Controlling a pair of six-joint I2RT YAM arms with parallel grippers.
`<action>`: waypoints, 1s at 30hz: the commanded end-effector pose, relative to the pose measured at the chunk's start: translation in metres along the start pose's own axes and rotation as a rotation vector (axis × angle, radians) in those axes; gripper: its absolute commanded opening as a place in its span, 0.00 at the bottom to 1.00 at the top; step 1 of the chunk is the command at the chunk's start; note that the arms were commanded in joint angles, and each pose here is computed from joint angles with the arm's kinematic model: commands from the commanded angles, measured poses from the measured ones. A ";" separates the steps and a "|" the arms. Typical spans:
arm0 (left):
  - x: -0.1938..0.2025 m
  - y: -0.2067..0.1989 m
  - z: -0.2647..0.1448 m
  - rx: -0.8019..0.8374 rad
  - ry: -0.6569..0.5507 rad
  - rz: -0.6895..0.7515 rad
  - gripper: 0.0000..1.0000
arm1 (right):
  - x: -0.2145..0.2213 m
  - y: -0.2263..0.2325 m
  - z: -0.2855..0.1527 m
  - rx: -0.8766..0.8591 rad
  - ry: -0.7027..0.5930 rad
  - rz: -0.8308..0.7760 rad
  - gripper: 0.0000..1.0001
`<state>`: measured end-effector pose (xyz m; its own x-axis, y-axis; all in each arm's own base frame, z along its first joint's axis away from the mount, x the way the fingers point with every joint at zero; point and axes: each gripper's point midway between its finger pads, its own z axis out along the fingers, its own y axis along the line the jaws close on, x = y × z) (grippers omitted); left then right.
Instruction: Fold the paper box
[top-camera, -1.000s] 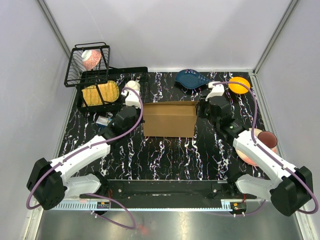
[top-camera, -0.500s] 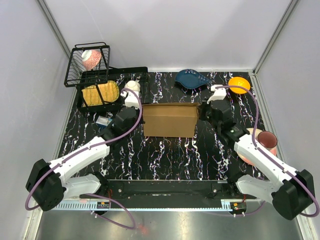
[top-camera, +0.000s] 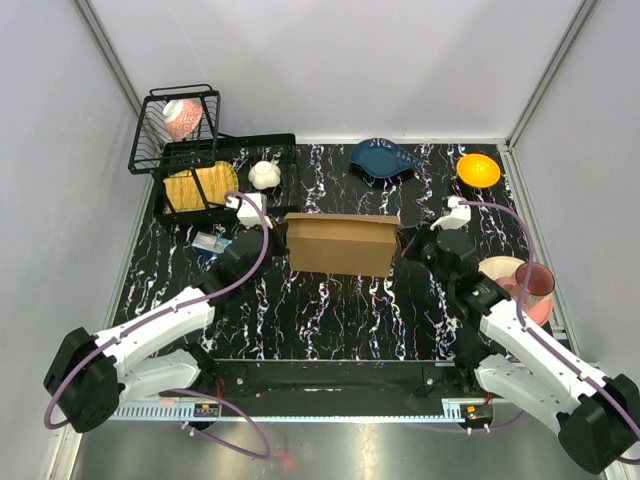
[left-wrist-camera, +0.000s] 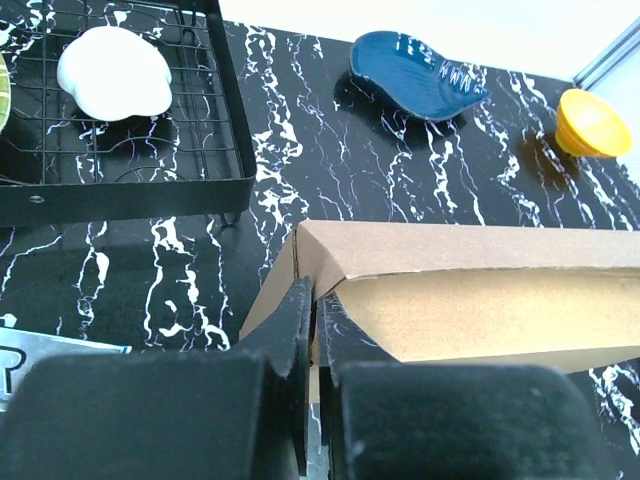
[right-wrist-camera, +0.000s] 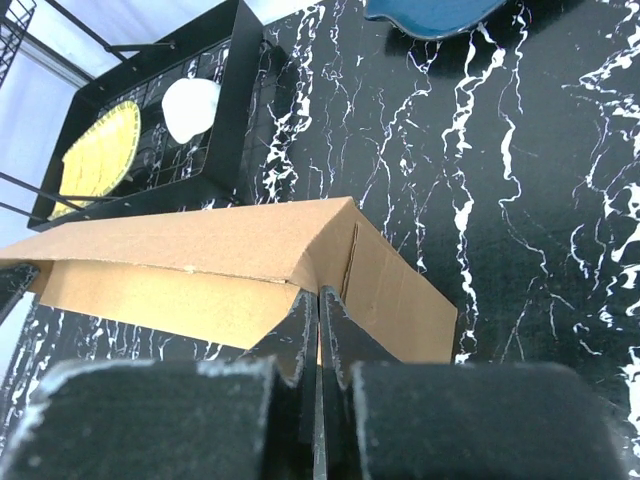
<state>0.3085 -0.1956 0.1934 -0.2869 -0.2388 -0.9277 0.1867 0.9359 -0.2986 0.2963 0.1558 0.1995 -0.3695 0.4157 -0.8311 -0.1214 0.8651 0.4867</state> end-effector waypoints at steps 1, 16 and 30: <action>0.106 0.050 -0.019 -0.149 0.307 0.098 0.00 | 0.100 -0.072 -0.018 0.247 0.312 0.009 0.00; 0.134 0.070 -0.025 -0.239 0.343 0.128 0.00 | 0.080 -0.065 -0.037 0.293 0.310 0.077 0.26; 0.131 0.071 -0.025 -0.260 0.353 0.143 0.00 | -0.066 0.017 -0.072 -0.006 -0.080 0.094 0.30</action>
<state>0.3137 -0.1996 0.1825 -0.2473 -0.3662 -0.8971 0.0894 0.9133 -0.3974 0.2446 0.1239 0.2097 -0.4796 0.4616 -0.7463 0.0252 0.8574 0.5140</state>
